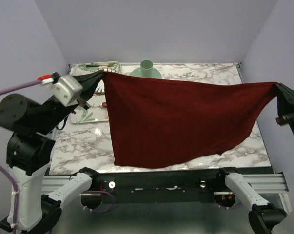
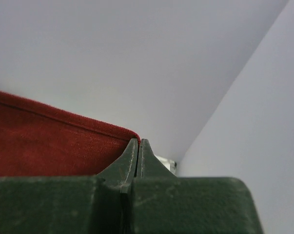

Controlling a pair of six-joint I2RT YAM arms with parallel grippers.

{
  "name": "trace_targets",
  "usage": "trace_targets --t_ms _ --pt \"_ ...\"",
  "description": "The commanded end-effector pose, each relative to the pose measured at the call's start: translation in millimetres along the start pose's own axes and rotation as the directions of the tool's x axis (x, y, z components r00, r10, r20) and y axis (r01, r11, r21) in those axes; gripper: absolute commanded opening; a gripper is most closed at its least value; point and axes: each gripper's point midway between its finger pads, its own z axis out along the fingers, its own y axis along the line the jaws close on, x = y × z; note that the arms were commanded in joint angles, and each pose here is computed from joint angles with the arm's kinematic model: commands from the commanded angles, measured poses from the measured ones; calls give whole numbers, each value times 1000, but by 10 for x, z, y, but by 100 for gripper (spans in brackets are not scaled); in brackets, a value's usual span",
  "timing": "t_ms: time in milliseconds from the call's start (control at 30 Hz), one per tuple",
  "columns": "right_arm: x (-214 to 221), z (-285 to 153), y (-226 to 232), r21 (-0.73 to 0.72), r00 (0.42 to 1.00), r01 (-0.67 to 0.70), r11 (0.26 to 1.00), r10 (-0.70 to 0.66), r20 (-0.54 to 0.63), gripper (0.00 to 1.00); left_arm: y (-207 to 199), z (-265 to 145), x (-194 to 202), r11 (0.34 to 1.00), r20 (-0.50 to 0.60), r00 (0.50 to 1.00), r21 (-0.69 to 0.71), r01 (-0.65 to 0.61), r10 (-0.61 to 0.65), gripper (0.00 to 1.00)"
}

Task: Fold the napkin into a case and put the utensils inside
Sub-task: Flatten out the crumpled napkin at the center of the board.

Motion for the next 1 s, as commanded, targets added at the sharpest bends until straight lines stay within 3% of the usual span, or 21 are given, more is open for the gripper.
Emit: trace_targets --t_ms 0,233,267,333,367,433,467,500,533,567,600,633,667,700,733,767,833,967 --pt "696 534 -273 149 979 56 987 -26 -200 1 -25 442 772 990 -159 978 27 139 -133 0" --pt "2021 1272 -36 68 917 169 983 -132 -378 1 -1 1045 2161 974 -391 895 -19 228 -217 0" --pt "2365 1329 91 29 893 164 986 -136 -430 1 -25 1157 2515 970 -451 864 -21 243 -226 0" --pt "2782 1530 181 1 870 162 987 -142 -473 1 19 1304 2842 971 -486 845 -43 234 -225 0" --pt "3033 1564 242 -15 850 155 988 -141 -508 1 -37 1404 3235 966 -545 804 -42 255 -237 0" --pt "3442 1767 285 -29 827 126 992 -121 -550 1 -13 1573 3481 965 -568 789 -38 259 -234 0" --pt "3617 1846 306 -33 814 113 993 -111 -570 1 -78 1653 3865 958 -619 746 -42 283 -247 0" --pt "3691 1958 313 -33 814 97 995 -98 -572 1 -78 1712 4009 957 -635 731 -46 286 -249 0" --pt "4066 2066 280 -20 773 72 997 -68 -630 1 -3 1861 4010 959 -622 742 -53 279 -251 0" --pt "4187 2142 243 -6 759 61 998 -50 -649 4 -34 1930 4332 955 -656 709 -62 290 -258 0" --pt "4134 2311 103 30 770 72 997 -36 -637 8 -10 1990 4415 956 -663 703 -68 286 -257 0" --pt "4306 2361 21 57 747 63 996 -10 -665 14 130 2160 4338 962 -636 729 -80 262 -252 5" --pt "4617 2401 45 53 701 50 997 3 -714 33 118 2213 4578 962 -664 706 -81 259 -246 14" --pt "4671 2457 -10 61 691 41 997 15 -723 54 136 2201 4677 964 -696 675 -98 249 -245 41" --pt "4597 2511 -170 97 689 27 995 52 -723 77 296 2309 4569 968 -679 692 -124 220 -244 52" --pt "4704 2532 -195 102 663 4 995 74 -745 92 313 2276 4734 965 -706 661 -147 215 -255 60" --pt "4555 2508 -266 86 647 -86 993 121 -753 94 364 2160 4810 957 -729 622 -192 216 -287 77" --pt "4440 2175 -120 -4 595 -207 978 122 -795 97 386 1828 4542 955 -725 626 -168 244 -288 84"
